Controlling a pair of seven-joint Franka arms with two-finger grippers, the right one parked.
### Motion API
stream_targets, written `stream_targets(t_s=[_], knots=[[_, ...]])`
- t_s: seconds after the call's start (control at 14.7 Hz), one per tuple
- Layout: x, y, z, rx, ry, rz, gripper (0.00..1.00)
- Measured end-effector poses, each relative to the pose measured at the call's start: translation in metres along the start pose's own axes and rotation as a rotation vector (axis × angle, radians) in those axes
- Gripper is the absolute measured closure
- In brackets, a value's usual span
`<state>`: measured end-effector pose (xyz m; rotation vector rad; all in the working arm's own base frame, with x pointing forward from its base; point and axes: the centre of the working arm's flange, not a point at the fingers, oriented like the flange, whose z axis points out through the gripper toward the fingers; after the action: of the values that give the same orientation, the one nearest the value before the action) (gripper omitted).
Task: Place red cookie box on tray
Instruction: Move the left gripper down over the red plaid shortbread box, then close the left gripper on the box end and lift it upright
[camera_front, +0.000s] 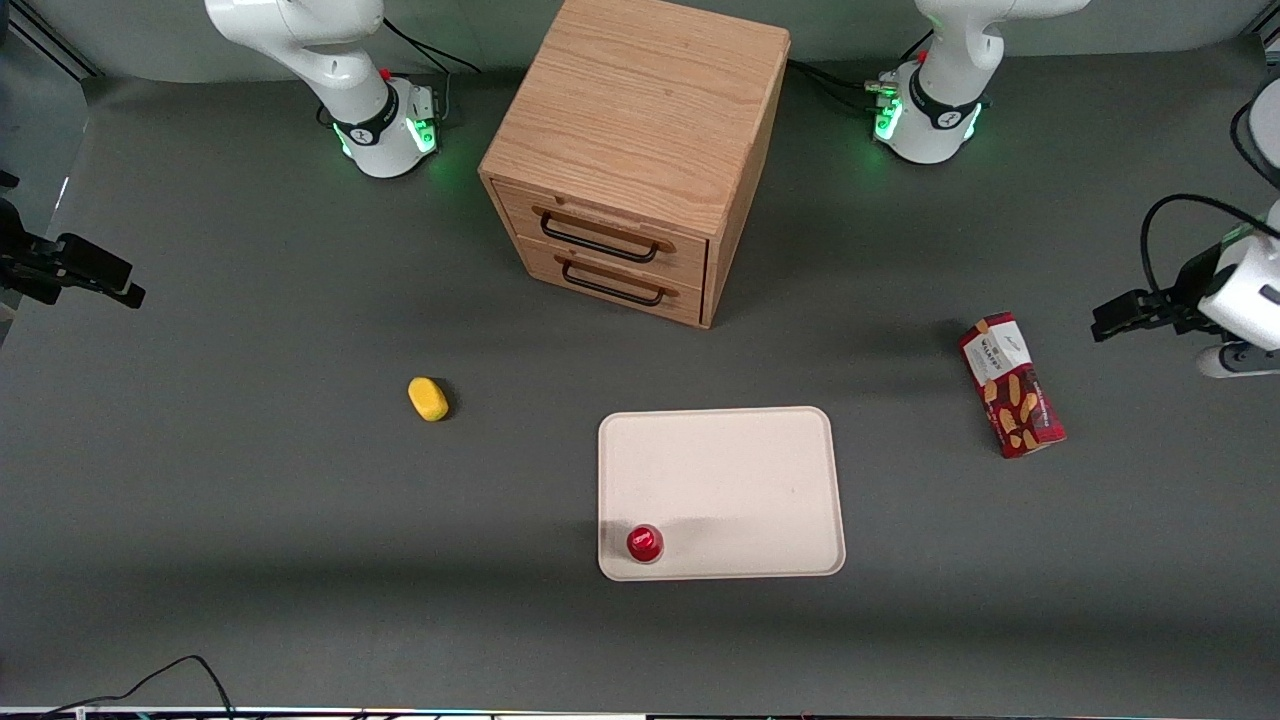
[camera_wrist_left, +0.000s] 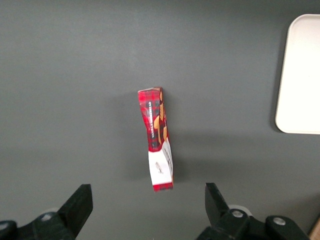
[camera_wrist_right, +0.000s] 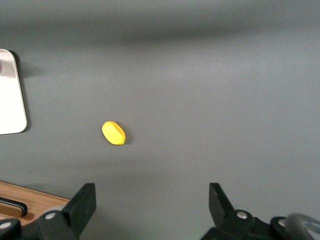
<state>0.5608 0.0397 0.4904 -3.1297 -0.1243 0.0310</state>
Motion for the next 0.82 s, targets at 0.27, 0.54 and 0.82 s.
stream_targets(t_s=[0.27, 0.54, 0.82], knots=[[-0.008, -0.007, 0.072, -0.001, 0.069, -0.012, 0.00], [-0.031, -0.009, 0.159, 0.000, 0.137, -0.018, 0.00], [-0.034, -0.008, 0.225, 0.007, 0.154, -0.020, 0.00]])
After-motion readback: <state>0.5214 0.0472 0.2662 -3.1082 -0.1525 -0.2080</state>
